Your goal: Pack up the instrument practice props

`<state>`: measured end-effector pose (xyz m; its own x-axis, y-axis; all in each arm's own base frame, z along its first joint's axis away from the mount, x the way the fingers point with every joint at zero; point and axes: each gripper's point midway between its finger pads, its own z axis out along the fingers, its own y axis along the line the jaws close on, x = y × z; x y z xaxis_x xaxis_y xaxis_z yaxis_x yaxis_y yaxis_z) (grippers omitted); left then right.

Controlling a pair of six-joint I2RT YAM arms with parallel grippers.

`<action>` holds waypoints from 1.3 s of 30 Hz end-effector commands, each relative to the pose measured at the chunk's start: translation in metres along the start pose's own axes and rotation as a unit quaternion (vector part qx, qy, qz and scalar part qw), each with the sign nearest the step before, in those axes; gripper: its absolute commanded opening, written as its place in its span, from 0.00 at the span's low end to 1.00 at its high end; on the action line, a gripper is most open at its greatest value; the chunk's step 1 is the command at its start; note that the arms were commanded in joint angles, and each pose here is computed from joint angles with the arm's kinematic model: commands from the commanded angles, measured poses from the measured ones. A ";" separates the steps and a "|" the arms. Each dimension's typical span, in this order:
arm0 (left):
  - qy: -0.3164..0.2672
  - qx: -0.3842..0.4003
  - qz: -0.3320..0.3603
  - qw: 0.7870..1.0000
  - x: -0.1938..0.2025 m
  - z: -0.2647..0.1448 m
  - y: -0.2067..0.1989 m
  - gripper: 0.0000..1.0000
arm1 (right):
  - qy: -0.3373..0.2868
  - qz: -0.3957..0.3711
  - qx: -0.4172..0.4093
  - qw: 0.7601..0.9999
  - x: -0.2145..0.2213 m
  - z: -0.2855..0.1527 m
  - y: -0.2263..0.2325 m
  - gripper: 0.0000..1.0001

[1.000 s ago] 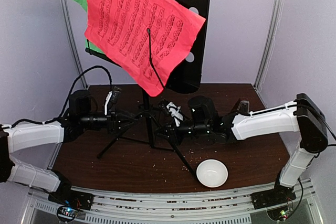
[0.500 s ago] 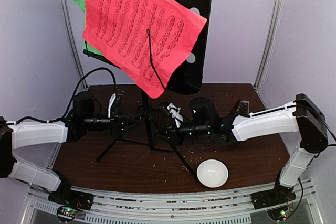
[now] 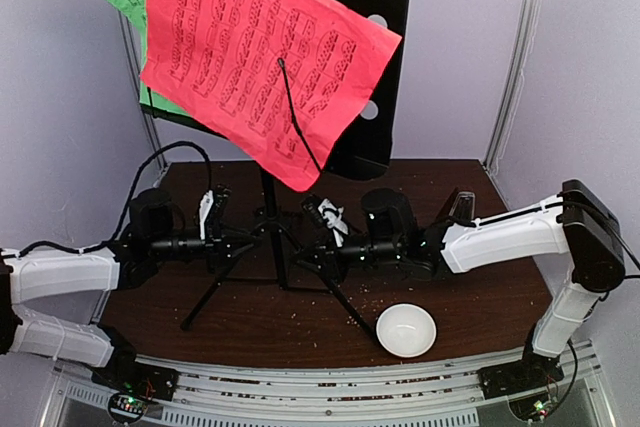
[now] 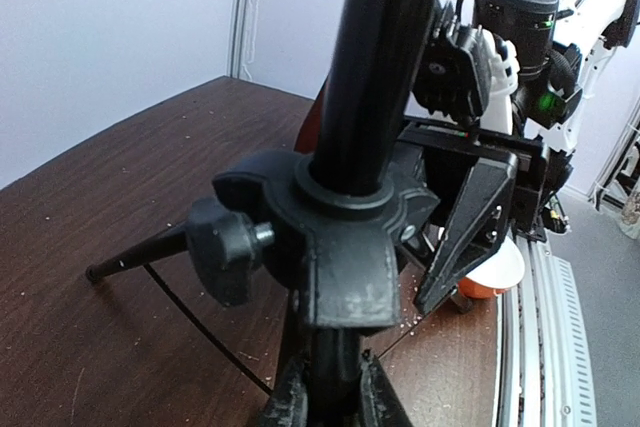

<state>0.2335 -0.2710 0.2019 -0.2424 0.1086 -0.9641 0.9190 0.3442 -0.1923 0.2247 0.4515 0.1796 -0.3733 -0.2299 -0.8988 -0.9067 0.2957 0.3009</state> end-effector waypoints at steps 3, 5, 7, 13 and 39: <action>-0.010 -0.109 0.006 0.994 0.004 -0.018 0.029 0.00 | -0.041 -0.011 0.021 0.999 -0.020 -0.014 -0.005 0.41; -0.014 -0.122 0.009 0.992 0.002 -0.021 0.032 0.00 | -0.049 -0.009 0.032 0.998 -0.021 -0.018 -0.009 0.52; -0.015 -0.134 0.009 0.991 0.002 -0.023 0.035 0.00 | -0.061 -0.006 0.043 0.997 -0.024 -0.023 -0.012 0.64; -0.021 -0.194 -0.003 0.981 -0.001 -0.029 0.056 0.00 | -0.111 0.003 0.096 0.989 -0.033 -0.051 -0.028 0.79; -0.102 -0.192 -0.068 0.974 -0.040 0.022 0.091 0.00 | -0.192 0.068 0.204 0.957 -0.027 -0.134 -0.050 0.84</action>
<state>0.3141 -0.2669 0.2043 -0.2498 -0.0394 -0.9675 0.7534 0.6198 -0.2197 0.2493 0.3296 0.2309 -0.3047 0.1361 -0.9427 -0.7129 0.6237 0.3205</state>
